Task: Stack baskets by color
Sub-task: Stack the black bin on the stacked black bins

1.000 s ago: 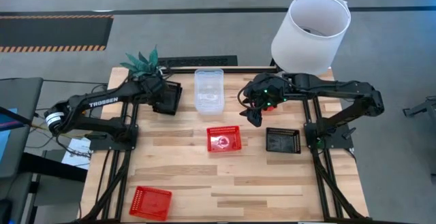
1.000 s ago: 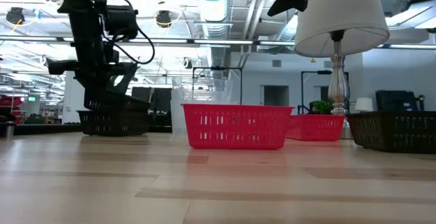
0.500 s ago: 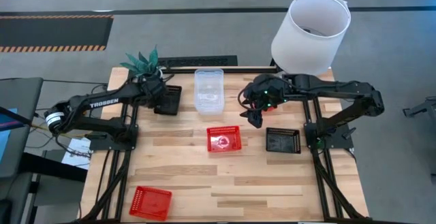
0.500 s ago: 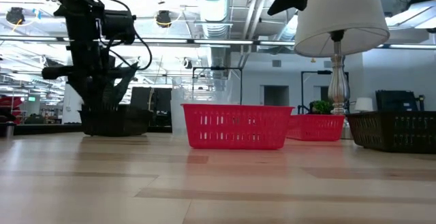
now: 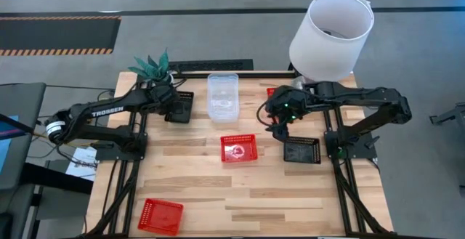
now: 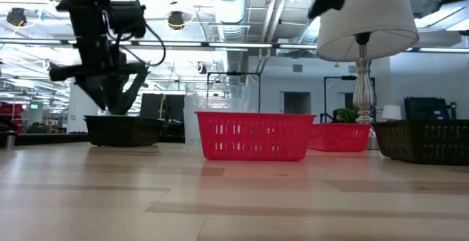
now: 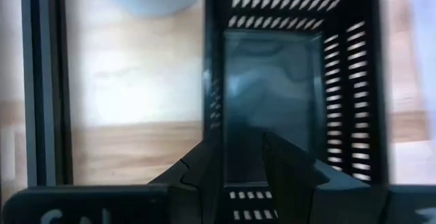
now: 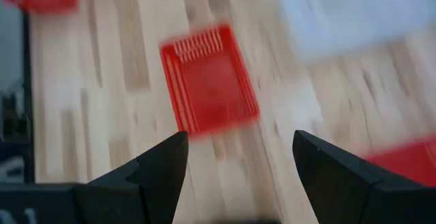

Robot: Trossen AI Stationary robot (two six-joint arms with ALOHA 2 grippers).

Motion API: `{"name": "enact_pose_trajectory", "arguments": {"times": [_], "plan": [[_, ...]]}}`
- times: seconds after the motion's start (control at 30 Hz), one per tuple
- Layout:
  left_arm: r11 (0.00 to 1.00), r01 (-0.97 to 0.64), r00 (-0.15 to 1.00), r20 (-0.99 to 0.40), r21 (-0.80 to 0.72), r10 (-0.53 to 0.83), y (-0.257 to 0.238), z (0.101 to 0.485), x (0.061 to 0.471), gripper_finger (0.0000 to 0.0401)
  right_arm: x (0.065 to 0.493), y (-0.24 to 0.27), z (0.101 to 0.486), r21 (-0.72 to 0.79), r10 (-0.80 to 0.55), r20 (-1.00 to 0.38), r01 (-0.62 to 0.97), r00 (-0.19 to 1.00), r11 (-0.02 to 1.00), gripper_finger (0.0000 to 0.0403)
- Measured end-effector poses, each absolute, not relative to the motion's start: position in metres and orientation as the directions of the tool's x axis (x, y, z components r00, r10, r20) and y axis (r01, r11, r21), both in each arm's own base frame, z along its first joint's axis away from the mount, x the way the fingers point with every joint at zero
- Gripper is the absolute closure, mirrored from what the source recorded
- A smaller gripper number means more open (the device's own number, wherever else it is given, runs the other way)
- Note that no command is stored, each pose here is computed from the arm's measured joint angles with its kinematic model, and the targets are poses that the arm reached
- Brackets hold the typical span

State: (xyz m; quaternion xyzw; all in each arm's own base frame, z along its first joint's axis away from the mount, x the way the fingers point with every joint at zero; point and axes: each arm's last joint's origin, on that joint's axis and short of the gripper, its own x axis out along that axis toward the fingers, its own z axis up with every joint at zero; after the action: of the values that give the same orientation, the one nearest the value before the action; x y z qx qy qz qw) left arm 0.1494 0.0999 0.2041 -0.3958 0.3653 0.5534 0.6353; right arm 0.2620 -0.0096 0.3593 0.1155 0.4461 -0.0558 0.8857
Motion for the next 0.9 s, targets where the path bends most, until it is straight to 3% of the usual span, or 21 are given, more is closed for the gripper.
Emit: {"name": "enact_pose_trajectory", "arguments": {"times": [0.17,0.3,0.43,0.57,0.77,0.9], "plan": [[0.156,-0.976,0.207,-0.874,-0.153,0.440,0.099,0.228,0.153,0.0302,0.240,-0.003,0.359,0.135,0.024,-0.874,0.195,0.486,0.972,0.0117],[0.328,-0.921,0.336,-0.851,-0.209,0.403,0.092,0.246,0.161,0.0302,0.223,0.009,0.358,0.141,0.079,-0.885,0.102,0.460,0.985,0.0117],[0.546,-0.778,0.506,-0.826,-0.312,0.249,0.078,0.250,0.176,0.0302,0.211,0.016,0.341,0.177,0.099,-0.863,0.112,0.496,0.978,0.0117],[0.708,-0.598,0.637,-0.759,-0.375,0.135,0.060,0.255,0.195,0.0302,0.199,0.020,0.309,0.206,0.105,-0.893,0.189,0.437,0.960,0.0117],[0.871,-0.339,0.807,-0.586,-0.355,0.075,0.036,0.272,0.216,0.0302,0.196,0.021,0.275,0.208,0.100,-0.929,0.279,0.357,0.937,0.0117],[0.919,-0.267,0.834,-0.548,-0.290,0.069,0.029,0.276,0.220,0.0302,0.198,0.021,0.265,0.158,0.081,-0.956,0.261,0.282,0.952,0.0117]]}}
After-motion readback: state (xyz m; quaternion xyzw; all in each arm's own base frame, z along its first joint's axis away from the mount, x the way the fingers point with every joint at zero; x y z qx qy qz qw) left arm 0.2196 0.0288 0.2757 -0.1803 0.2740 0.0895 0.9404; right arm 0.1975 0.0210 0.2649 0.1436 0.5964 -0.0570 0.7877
